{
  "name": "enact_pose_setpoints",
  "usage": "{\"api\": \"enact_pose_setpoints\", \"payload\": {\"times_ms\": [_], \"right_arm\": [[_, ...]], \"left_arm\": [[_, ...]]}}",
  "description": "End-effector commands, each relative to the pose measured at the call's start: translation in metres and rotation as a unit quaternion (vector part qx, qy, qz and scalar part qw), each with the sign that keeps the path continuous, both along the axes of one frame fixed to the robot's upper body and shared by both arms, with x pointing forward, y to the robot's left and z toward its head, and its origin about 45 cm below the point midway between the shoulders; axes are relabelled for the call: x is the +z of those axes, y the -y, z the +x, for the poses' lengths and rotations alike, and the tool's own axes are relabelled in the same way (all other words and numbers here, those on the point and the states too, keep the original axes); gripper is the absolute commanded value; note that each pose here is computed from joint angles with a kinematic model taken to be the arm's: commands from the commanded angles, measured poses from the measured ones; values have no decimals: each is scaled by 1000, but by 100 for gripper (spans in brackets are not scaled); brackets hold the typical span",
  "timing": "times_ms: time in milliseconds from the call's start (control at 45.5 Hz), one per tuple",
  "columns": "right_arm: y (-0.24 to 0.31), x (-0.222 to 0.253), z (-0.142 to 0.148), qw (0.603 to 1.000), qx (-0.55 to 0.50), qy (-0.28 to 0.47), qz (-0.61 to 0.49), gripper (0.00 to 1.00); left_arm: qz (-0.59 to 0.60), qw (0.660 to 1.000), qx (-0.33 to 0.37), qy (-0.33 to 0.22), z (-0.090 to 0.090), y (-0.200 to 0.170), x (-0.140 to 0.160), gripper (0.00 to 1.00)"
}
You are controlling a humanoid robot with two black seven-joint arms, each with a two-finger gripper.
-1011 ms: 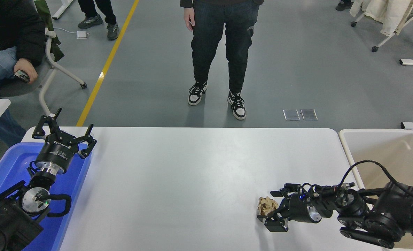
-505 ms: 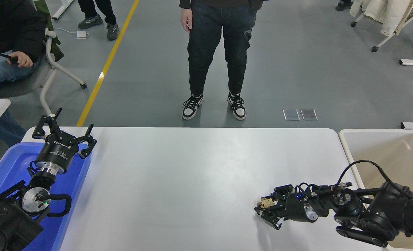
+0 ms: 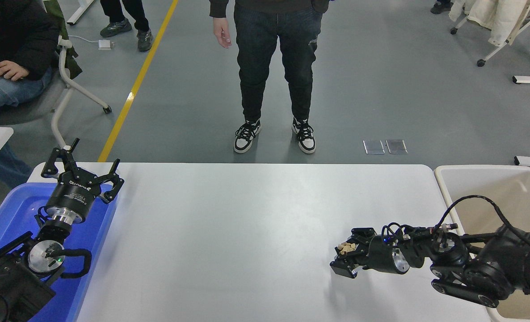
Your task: Clean the table surface
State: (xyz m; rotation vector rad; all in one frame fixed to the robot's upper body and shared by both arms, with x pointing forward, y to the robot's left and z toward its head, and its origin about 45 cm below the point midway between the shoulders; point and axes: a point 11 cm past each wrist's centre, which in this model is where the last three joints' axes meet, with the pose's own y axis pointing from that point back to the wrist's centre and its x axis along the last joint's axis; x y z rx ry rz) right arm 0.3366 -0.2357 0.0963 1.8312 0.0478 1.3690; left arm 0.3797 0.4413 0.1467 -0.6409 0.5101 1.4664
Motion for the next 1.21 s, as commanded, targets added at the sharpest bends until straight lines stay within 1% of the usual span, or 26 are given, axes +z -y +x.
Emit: {"api": "enact_pose_setpoints", "payload": {"times_ms": [0, 242, 484, 703, 901, 1187], "right_arm": [[16, 39, 10, 1000, -14, 7, 22, 0], [29, 90, 9, 999, -22, 11, 40, 0], [53, 157, 16, 997, -42, 43, 39, 0], [59, 206, 12, 996, -49, 56, 43, 0], [70, 221, 11, 995, -61, 66, 38, 0], [102, 222, 10, 992, -101, 70, 30, 0]], "left_arm": [[0, 1000, 0, -1, 0, 0, -1, 100], [0, 1000, 0, 0, 0, 0, 0, 100], [0, 1000, 0, 0, 0, 0, 0, 100], [0, 1000, 0, -1, 0, 0, -1, 100], [0, 1000, 0, -1, 0, 0, -1, 100], [0, 1000, 0, -1, -1, 0, -1, 100]]}}
